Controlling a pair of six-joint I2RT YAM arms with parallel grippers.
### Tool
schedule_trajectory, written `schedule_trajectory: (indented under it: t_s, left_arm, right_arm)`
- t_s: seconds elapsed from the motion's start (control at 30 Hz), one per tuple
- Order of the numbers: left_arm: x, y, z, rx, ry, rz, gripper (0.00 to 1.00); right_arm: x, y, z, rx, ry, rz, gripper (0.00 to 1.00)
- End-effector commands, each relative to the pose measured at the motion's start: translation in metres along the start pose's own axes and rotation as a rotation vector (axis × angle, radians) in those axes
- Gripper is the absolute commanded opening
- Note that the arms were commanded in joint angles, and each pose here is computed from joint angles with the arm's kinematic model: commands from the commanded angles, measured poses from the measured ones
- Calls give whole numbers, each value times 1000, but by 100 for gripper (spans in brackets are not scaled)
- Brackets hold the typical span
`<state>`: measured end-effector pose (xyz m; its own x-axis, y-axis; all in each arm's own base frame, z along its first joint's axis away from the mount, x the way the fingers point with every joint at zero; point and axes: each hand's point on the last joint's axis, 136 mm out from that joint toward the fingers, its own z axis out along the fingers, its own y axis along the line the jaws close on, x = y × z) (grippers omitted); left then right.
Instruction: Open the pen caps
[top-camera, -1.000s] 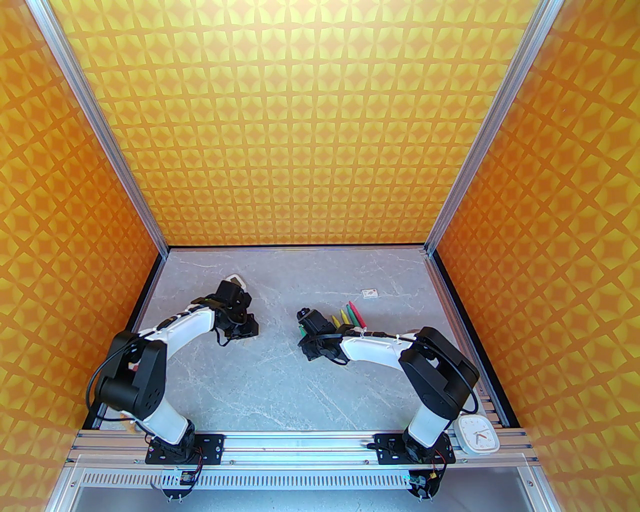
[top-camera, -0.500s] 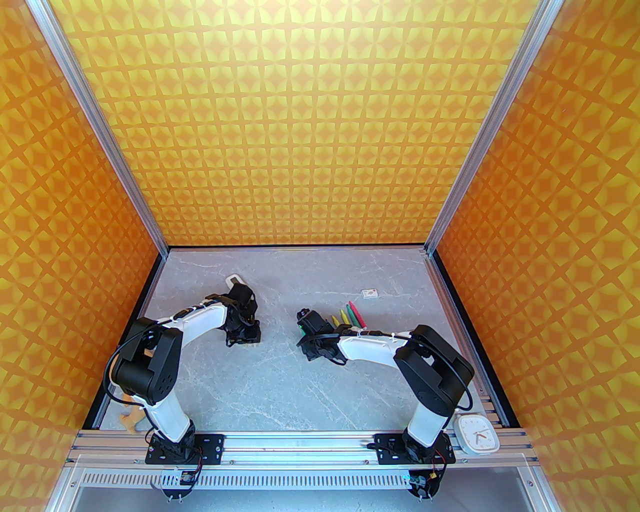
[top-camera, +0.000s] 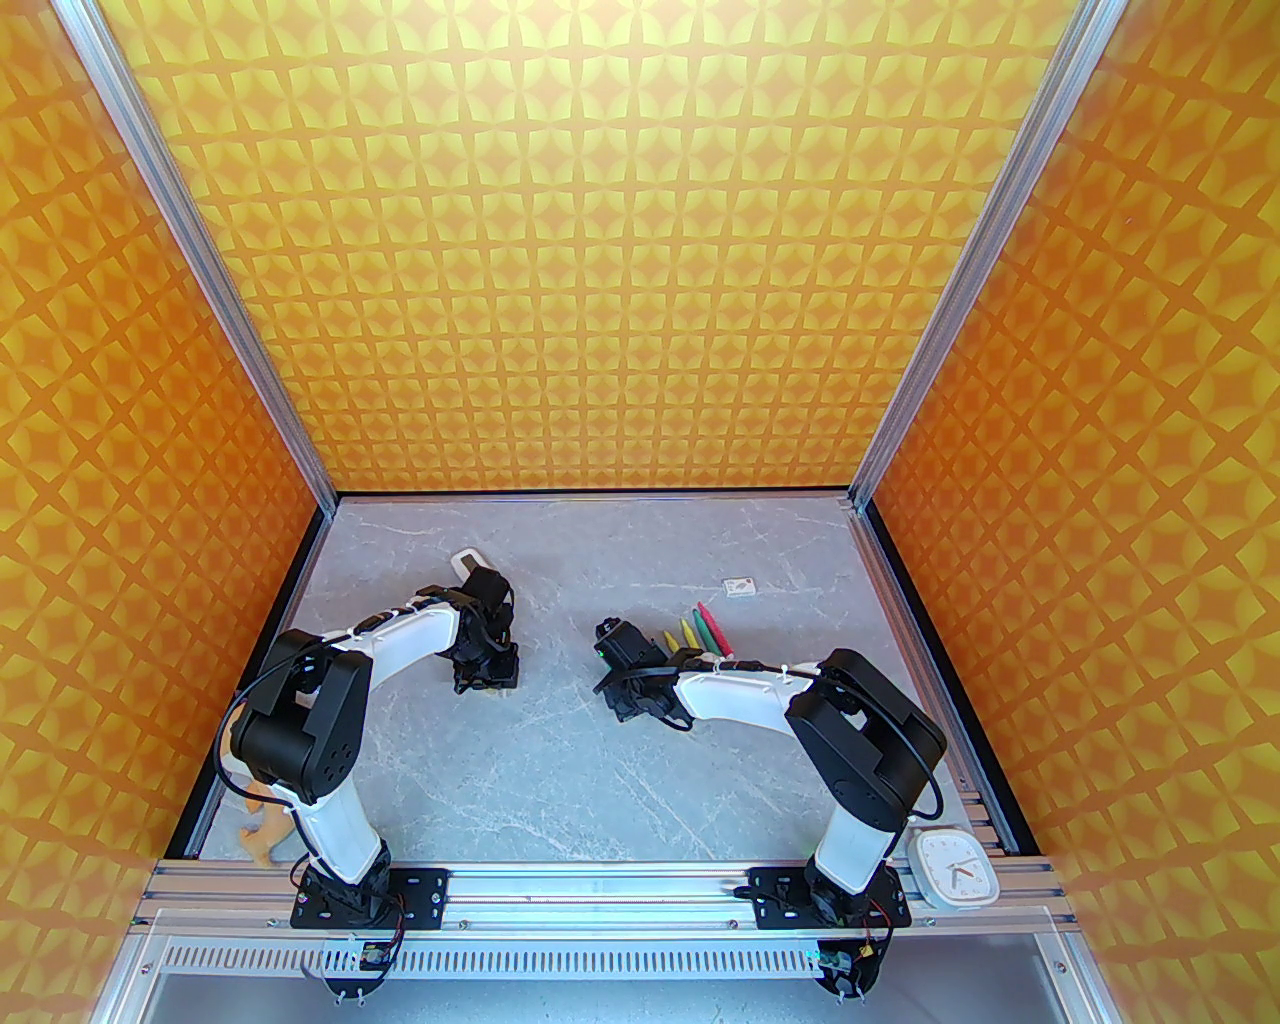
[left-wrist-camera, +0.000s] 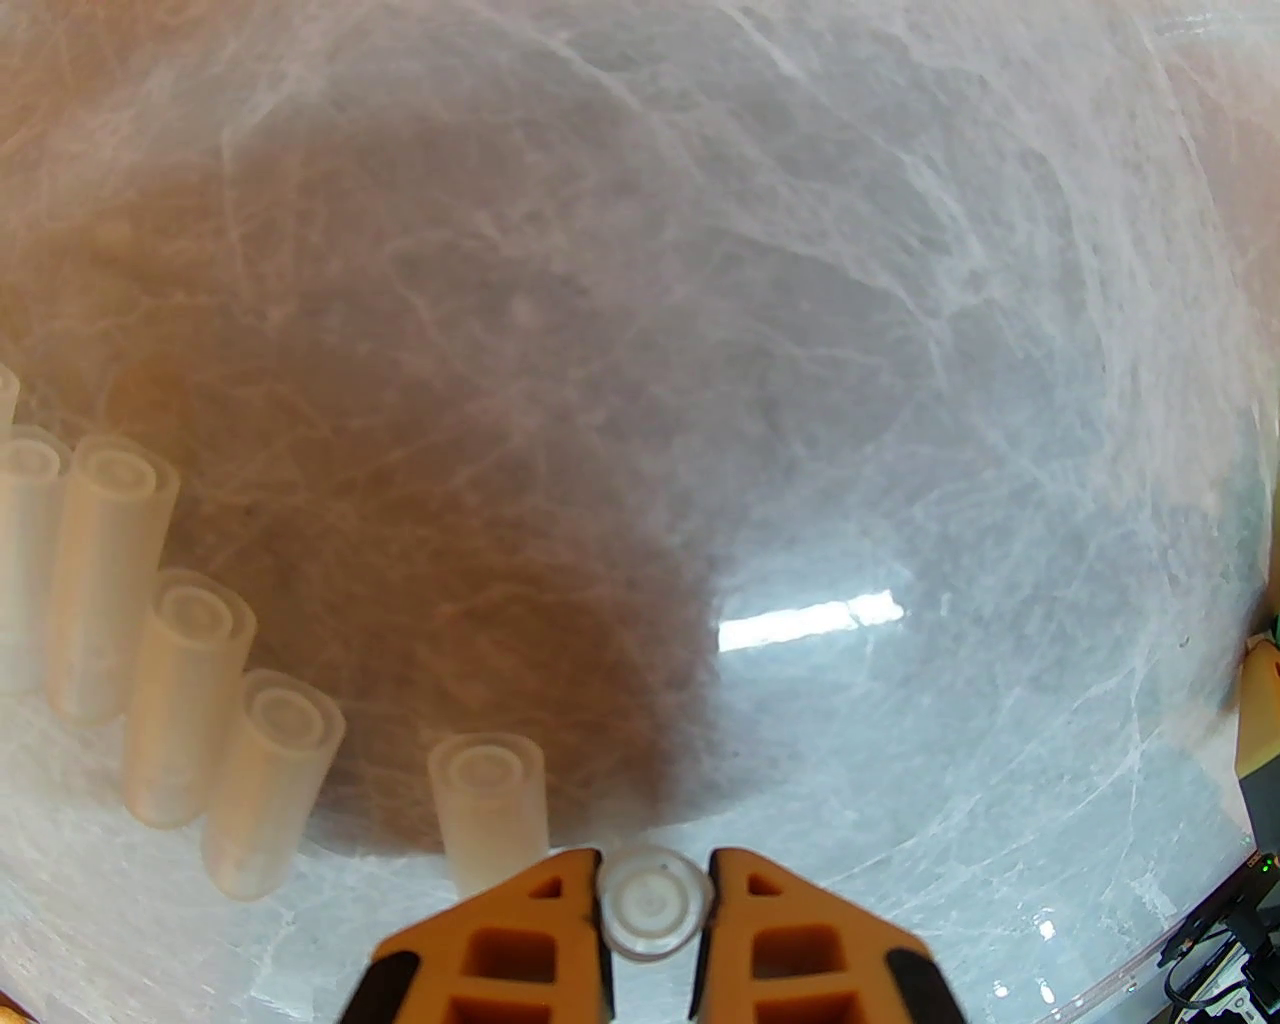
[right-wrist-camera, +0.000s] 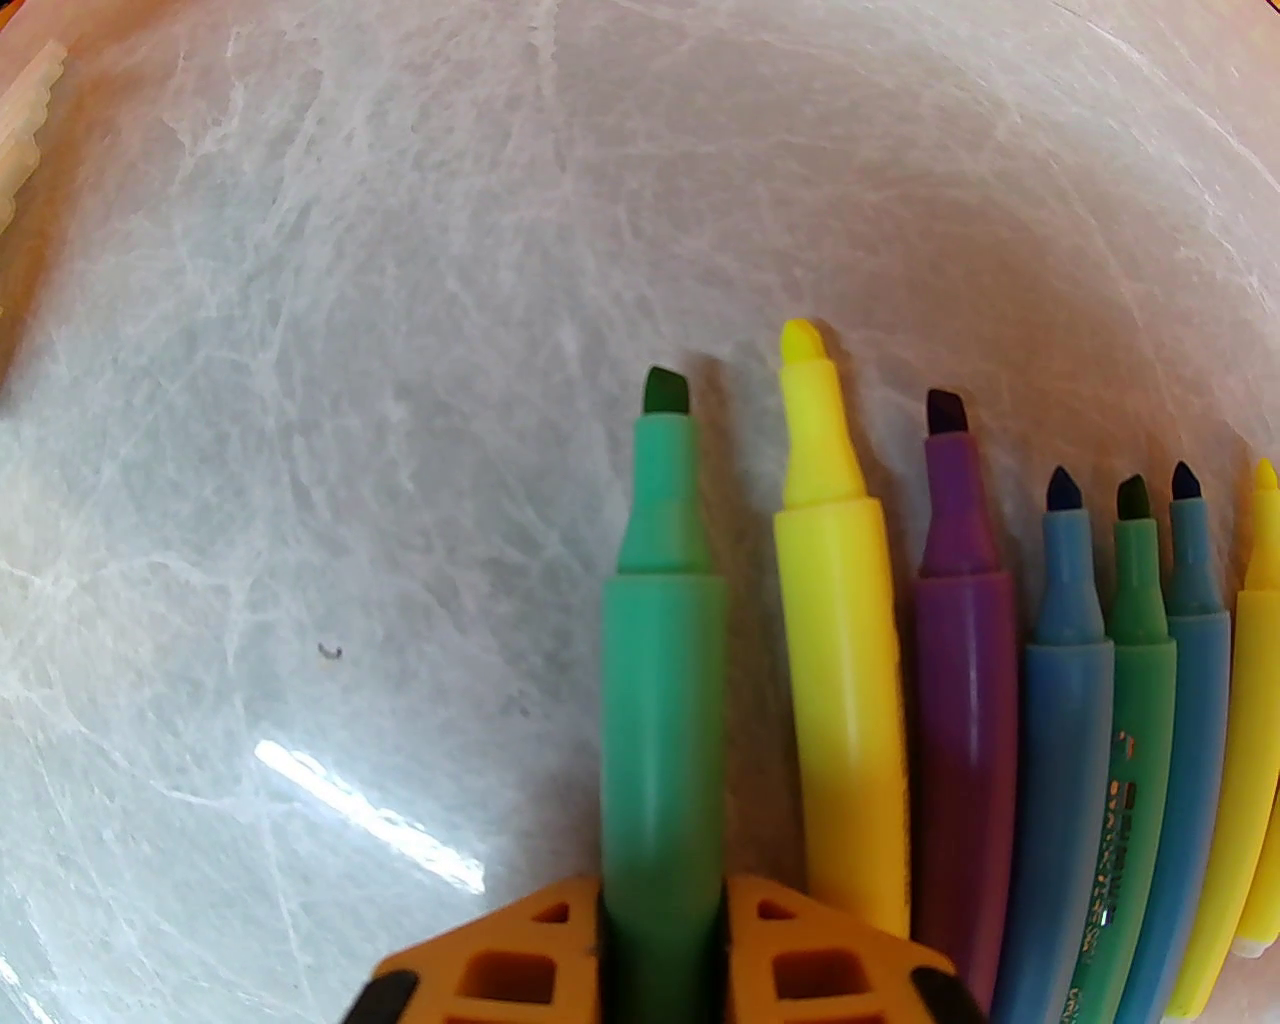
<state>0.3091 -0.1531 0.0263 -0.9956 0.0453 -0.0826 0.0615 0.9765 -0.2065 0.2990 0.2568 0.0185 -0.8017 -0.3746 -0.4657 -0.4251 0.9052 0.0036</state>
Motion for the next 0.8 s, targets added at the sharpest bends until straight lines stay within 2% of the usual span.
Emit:
schedule_trajectory:
  t_s: [0.0,0.17,0.37,0.57,0.67,0.77]
  left_arm:
    - [1,4,3,-43,19,27,14]
    - [2,3,3,-46,23,34,20]
    - [2,1,0,-42,10,39,29]
    - [-3,-3,-10,-27,-26,47,36]
    - [-8,-6,-18,-15,-64,50,38]
    - [-15,-11,-30,10,-130,56,45]
  right_arm:
    - [-5,-4,1,22,3,-7,23]
    - [-7,-3,-1,14,-4,-7,28]
    - [-12,-1,-6,2,-20,-13,30]
    - [-24,14,-24,-96,-73,-31,37]
    - [-31,21,-37,-140,-107,-38,41]
    - [-40,23,-53,-159,-148,-51,44]
